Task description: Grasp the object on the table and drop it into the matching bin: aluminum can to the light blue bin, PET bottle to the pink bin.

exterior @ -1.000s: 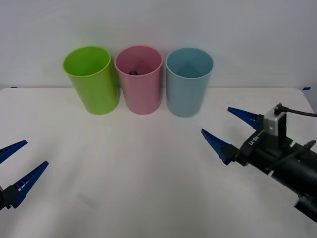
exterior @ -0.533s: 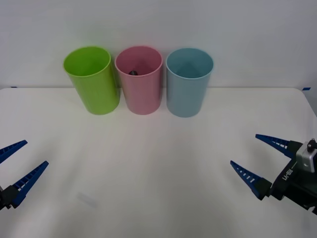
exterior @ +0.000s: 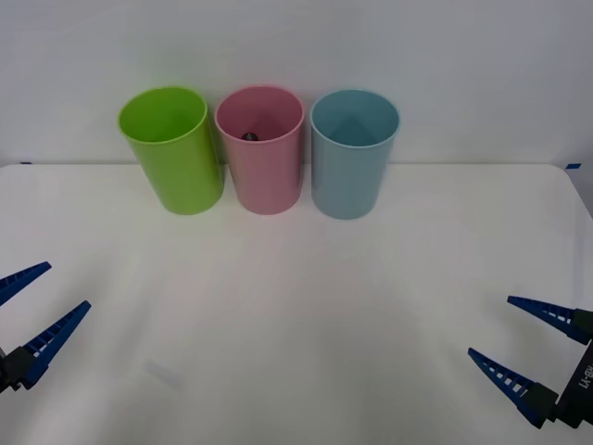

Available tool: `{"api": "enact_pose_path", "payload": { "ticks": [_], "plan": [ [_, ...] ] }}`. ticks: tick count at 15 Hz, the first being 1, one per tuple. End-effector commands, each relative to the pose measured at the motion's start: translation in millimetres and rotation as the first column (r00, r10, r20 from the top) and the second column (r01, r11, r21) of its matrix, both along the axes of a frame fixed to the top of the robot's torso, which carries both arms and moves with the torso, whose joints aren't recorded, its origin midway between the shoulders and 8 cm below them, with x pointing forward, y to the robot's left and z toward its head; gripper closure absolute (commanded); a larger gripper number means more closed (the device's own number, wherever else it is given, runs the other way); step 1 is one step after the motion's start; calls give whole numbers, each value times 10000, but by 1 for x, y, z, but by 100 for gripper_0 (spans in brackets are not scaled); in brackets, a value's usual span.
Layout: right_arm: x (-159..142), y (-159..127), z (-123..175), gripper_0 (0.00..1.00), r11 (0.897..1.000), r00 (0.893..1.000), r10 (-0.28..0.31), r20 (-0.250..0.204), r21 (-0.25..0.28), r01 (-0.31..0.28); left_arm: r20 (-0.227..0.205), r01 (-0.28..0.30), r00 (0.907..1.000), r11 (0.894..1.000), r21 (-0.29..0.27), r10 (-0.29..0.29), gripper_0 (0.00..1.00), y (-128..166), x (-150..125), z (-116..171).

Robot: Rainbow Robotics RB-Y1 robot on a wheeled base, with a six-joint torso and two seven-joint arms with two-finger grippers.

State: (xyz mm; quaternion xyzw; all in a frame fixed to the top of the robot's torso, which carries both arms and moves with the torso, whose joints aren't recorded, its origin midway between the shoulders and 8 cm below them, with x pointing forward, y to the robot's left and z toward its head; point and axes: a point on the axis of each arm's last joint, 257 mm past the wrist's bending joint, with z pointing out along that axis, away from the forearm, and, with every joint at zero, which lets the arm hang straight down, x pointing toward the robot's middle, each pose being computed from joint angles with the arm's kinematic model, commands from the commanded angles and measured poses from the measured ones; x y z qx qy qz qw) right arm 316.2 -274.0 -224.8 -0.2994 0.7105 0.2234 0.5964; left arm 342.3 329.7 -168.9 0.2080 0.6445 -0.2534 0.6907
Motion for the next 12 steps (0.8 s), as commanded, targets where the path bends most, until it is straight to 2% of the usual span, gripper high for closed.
{"api": "enact_pose_path", "payload": {
  "ticks": [1,8,12],
  "plan": [
    [-13,-13,-15,0,9998,9993,29,-368,191,-22,-1,0,10000,10000,0,0,0,0,0,0],
    [-40,-37,-53,0,9989,9914,-148,-1304,424,205,-1,0,10000,10000,0,0,0,0,0,0],
    [-40,-37,-53,0,9989,9914,-148,-1304,424,205,-1,0,10000,10000,0,0,0,0,0,0]
  ]
}}
